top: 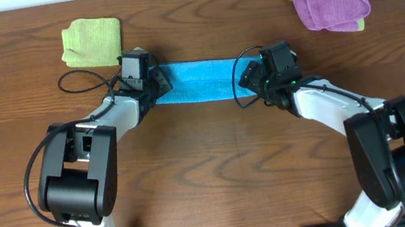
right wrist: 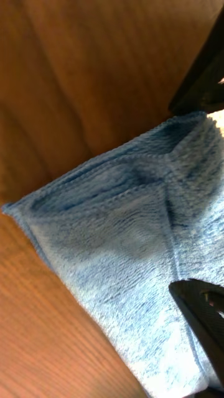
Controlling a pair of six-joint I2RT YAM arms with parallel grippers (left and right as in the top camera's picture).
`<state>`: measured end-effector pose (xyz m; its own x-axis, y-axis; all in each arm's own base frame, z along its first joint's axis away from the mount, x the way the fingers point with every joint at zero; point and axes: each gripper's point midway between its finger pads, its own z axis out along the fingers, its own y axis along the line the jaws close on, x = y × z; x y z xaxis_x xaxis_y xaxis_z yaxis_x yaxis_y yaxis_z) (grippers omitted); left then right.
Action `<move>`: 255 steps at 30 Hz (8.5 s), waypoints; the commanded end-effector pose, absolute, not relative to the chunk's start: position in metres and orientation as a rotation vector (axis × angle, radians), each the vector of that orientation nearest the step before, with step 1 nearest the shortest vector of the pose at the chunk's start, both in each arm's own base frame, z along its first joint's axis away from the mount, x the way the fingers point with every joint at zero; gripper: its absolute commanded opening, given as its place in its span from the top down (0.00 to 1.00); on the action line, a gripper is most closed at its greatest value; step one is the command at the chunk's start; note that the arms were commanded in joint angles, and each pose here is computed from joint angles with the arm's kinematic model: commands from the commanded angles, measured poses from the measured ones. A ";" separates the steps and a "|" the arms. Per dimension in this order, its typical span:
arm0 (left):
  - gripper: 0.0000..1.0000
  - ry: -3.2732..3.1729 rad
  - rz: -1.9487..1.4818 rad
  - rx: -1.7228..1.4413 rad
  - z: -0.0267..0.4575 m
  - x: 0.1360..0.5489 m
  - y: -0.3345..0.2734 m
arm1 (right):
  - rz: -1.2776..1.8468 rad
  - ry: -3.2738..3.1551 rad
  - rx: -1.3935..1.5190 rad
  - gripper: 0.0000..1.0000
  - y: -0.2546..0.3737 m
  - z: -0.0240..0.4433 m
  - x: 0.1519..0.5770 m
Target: Fold the cloth
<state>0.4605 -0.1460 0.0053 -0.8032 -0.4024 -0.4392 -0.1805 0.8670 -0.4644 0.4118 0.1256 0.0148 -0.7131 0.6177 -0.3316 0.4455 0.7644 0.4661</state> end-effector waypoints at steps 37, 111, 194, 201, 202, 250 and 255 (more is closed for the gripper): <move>0.94 2.542 -0.580 -0.393 -0.003 0.457 -0.152 | 0.566 2.274 0.176 0.99 0.200 0.084 0.437; 0.94 2.415 -0.333 -0.443 0.133 0.429 -0.037 | 0.625 2.368 -0.225 0.95 0.373 0.063 0.436; 0.13 2.487 -0.916 -0.880 0.065 0.359 -0.089 | 0.408 2.238 -0.009 0.01 0.077 0.217 0.212; 0.13 2.497 -0.949 -0.960 0.037 0.369 -0.109 | 0.426 2.228 0.013 0.01 0.074 0.216 0.201; 0.13 2.497 -0.955 -0.977 0.034 0.370 -0.110 | 0.425 2.232 0.013 0.01 0.074 0.215 0.201; 0.94 2.373 -1.030 -0.698 -0.050 0.420 -0.150 | 0.423 2.241 0.013 0.01 0.074 0.213 0.200; 0.94 2.351 -1.068 -0.563 -0.037 0.431 -0.160 | 0.423 2.241 0.013 0.01 0.074 0.213 0.200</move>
